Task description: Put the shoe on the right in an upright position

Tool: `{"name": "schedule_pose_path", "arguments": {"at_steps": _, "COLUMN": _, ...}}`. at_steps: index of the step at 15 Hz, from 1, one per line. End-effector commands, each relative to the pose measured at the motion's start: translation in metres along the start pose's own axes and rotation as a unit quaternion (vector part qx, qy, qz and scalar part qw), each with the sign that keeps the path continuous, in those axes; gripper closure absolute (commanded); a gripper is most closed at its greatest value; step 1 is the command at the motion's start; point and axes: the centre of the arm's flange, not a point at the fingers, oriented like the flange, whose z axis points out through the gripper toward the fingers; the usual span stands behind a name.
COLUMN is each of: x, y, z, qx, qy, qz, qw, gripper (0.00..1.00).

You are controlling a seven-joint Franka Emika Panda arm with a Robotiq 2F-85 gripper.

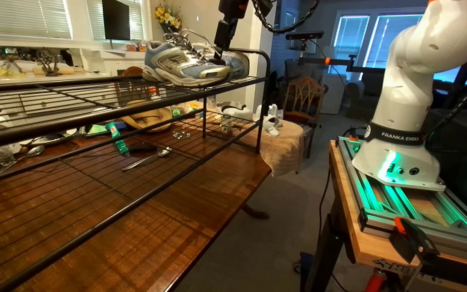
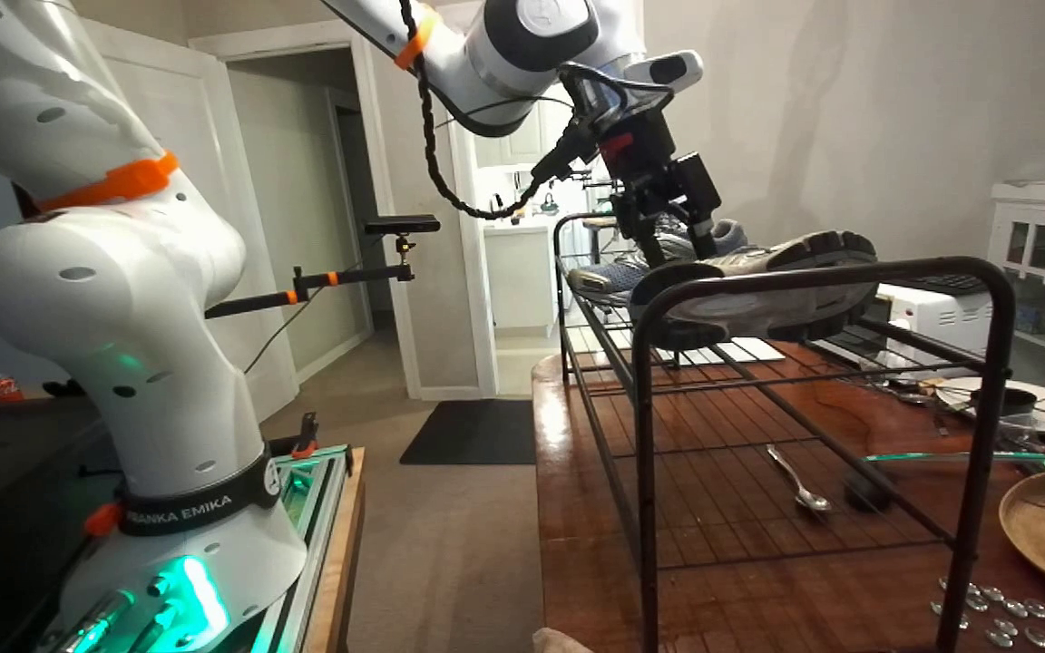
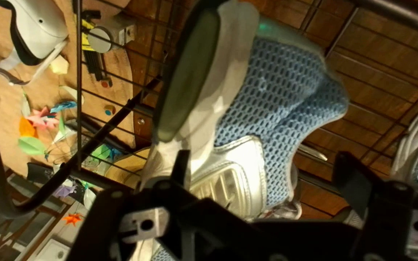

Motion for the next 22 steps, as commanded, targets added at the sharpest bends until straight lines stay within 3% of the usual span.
{"name": "schedule_pose_path", "arguments": {"at_steps": 1, "x": 0.009, "y": -0.001, "z": 0.008, "qx": -0.033, "qy": 0.0, "qz": -0.048, "qw": 0.9983, "gripper": 0.0}}
{"name": "schedule_pose_path", "arguments": {"at_steps": 6, "x": 0.003, "y": 0.002, "z": 0.02, "qx": -0.072, "qy": -0.01, "qz": -0.076, "qw": 0.9945, "gripper": 0.0}}
{"name": "schedule_pose_path", "arguments": {"at_steps": 7, "x": 0.002, "y": 0.004, "z": 0.022, "qx": -0.076, "qy": -0.013, "qz": -0.079, "qw": 0.9938, "gripper": 0.04}}
{"name": "schedule_pose_path", "arguments": {"at_steps": 8, "x": 0.002, "y": 0.006, "z": 0.024, "qx": -0.081, "qy": -0.016, "qz": -0.079, "qw": 0.9935, "gripper": 0.26}}
{"name": "schedule_pose_path", "arguments": {"at_steps": 10, "x": 0.001, "y": 0.01, "z": 0.027, "qx": -0.088, "qy": -0.02, "qz": -0.071, "qw": 0.9934, "gripper": 0.31}}
{"name": "schedule_pose_path", "arguments": {"at_steps": 12, "x": 0.001, "y": 0.014, "z": 0.027, "qx": -0.093, "qy": -0.022, "qz": -0.061, "qw": 0.9936, "gripper": 0.47}}
{"name": "schedule_pose_path", "arguments": {"at_steps": 15, "x": 0.003, "y": 0.024, "z": 0.022, "qx": -0.085, "qy": -0.021, "qz": -0.022, "qw": 0.9959, "gripper": 0.56}}
{"name": "schedule_pose_path", "arguments": {"at_steps": 20, "x": 0.005, "y": 0.041, "z": 0.009, "qx": -0.05, "qy": -0.005, "qz": 0.052, "qw": 0.9974, "gripper": 0.97}}
{"name": "schedule_pose_path", "arguments": {"at_steps": 22, "x": 0.006, "y": 0.042, "z": 0.002, "qx": -0.036, "qy": 0.004, "qz": 0.076, "qw": 0.9964, "gripper": 0.99}}
